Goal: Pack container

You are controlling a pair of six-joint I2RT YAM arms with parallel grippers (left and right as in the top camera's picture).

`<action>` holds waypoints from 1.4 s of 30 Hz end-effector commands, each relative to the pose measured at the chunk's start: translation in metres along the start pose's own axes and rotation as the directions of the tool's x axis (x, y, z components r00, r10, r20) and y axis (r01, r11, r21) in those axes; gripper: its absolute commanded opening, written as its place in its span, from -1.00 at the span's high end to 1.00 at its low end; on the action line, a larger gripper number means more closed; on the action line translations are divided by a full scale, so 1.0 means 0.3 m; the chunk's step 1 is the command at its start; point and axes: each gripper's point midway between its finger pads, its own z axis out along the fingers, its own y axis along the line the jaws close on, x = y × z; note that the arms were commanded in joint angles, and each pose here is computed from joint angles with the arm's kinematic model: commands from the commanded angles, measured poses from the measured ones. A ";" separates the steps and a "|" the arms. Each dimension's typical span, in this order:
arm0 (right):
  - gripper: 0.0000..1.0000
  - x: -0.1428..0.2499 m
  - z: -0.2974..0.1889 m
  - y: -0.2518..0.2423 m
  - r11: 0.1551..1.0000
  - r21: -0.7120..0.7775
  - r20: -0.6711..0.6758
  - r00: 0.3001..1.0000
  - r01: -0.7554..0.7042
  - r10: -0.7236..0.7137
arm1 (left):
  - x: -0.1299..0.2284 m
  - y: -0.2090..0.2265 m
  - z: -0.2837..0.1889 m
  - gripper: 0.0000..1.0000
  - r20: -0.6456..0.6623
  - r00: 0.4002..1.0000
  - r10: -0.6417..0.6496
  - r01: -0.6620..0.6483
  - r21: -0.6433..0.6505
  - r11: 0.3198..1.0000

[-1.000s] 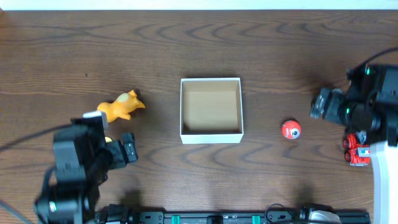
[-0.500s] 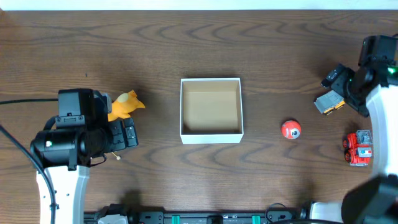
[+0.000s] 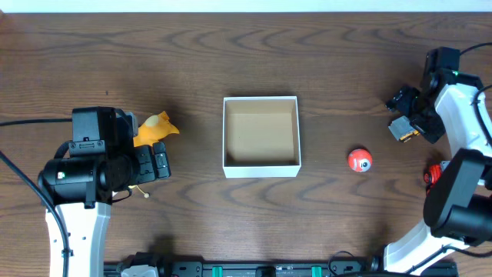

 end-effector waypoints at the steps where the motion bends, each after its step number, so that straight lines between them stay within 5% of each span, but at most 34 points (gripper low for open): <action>1: -0.98 -0.021 0.031 -0.011 0.999 0.014 -0.002 0.999 -0.037 0.037 | -0.020 0.000 -0.015 -0.96 0.022 1.000 -0.010 0.010 0.001 1.000; 8: -0.96 -0.021 0.069 -0.011 0.999 0.017 -0.017 0.999 -0.041 0.042 | -0.023 -0.001 -0.015 -0.96 0.026 1.000 -0.010 0.010 0.001 1.000; 13: -0.38 -0.023 0.069 -0.011 0.999 0.016 -0.015 0.999 -0.042 0.042 | -0.022 -0.001 -0.015 -0.96 0.025 1.000 -0.010 0.010 0.001 1.000; 19: -0.08 -0.019 0.070 -0.012 0.999 0.018 -0.019 0.999 -0.041 0.041 | -0.022 -0.001 -0.015 -0.96 0.025 1.000 -0.010 0.010 0.001 1.000; 31: 0.21 -0.005 0.069 -0.021 0.999 0.029 -0.035 0.999 -0.026 0.027 | -0.022 -0.001 -0.015 -0.96 0.025 1.000 -0.010 0.010 0.001 1.000; 38: 0.97 0.005 0.047 -0.002 1.000 0.021 -0.030 0.999 0.017 -0.017 | -0.023 -0.001 -0.015 -0.96 0.026 1.000 -0.010 0.010 0.001 1.000; 42: 0.97 0.000 -0.023 0.036 0.996 -0.015 0.018 0.996 0.089 -0.089 | -0.023 -0.001 -0.015 -0.96 0.026 1.000 -0.010 0.010 0.001 1.000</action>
